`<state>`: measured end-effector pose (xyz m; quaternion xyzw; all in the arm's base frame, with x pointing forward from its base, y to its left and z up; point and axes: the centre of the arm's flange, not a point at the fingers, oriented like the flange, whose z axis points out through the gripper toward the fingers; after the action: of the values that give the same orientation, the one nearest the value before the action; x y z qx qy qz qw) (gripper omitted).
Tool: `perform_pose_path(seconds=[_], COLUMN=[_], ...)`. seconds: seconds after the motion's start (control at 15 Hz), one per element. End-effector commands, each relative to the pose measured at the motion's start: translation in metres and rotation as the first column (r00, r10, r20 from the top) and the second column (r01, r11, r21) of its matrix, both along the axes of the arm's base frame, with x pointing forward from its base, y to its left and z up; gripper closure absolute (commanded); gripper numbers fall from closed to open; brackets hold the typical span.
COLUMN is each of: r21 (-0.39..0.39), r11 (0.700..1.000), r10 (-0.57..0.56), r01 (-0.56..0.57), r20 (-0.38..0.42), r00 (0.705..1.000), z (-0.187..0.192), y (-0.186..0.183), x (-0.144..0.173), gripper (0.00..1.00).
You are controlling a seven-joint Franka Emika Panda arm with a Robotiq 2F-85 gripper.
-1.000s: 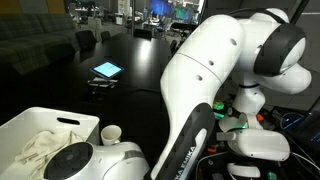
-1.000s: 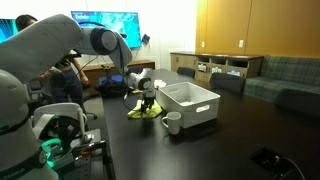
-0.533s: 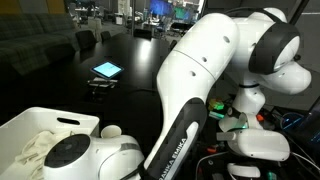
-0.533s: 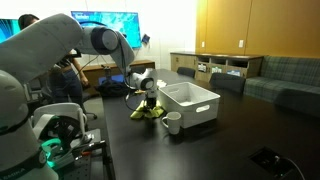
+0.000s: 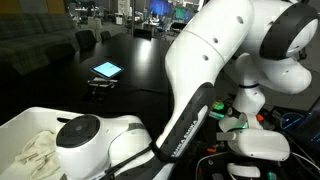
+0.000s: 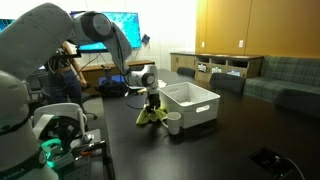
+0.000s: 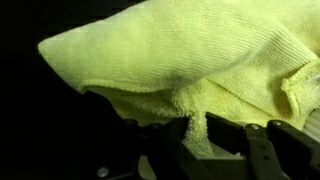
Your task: Pick up the towels and put them in the container. Pick up the pen and the small tape and put them in the cup.
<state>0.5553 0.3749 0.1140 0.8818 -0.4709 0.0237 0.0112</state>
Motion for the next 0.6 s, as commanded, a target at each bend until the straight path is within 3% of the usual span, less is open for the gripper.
perform_pose_path(seconds=[0.0, 0.53], r21=[-0.135, -0.350], r11=[0.990, 0.929], r10=[-0.014, -0.044], r01=[0.027, 0.120], r20=[0.096, 0.217], r00=[0.995, 0.975], z=[0.075, 0.209], y=[-0.027, -0.048], x=[-0.038, -0.055], gripper=[0.97, 0.97])
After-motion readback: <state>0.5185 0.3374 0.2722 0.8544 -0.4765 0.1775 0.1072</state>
